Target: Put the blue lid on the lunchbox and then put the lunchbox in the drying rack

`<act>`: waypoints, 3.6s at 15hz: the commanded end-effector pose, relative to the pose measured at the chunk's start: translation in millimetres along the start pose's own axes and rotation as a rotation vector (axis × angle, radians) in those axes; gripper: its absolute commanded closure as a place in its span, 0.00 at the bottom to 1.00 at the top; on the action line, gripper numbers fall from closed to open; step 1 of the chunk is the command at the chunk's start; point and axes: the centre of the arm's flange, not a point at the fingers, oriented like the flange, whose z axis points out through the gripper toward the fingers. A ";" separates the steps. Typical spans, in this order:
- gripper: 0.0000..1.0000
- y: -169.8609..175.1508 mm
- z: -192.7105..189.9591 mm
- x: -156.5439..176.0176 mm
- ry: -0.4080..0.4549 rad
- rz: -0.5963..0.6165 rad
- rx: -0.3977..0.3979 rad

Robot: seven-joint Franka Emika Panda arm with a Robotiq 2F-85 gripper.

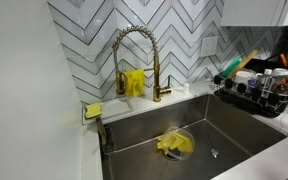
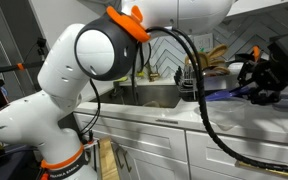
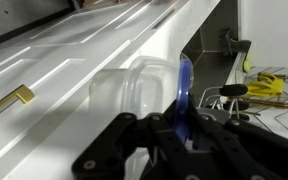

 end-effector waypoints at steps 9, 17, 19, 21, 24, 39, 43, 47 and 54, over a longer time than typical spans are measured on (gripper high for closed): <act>0.98 12.8 1.9 -45.4 0.074 0.037 0.173; 0.98 44.8 20.7 -46.1 0.076 0.094 0.218; 0.98 48.1 22.1 -45.2 0.093 0.089 0.223; 0.98 51.1 23.0 -44.3 0.114 0.076 0.226; 0.98 56.2 22.0 -41.6 0.129 0.077 0.237; 0.98 68.5 20.9 -41.2 0.159 0.124 0.195; 0.98 64.3 14.7 -44.2 0.187 0.110 0.228; 0.98 50.7 13.8 -51.6 0.226 0.122 0.256; 0.98 35.8 26.5 -58.4 0.238 0.182 0.264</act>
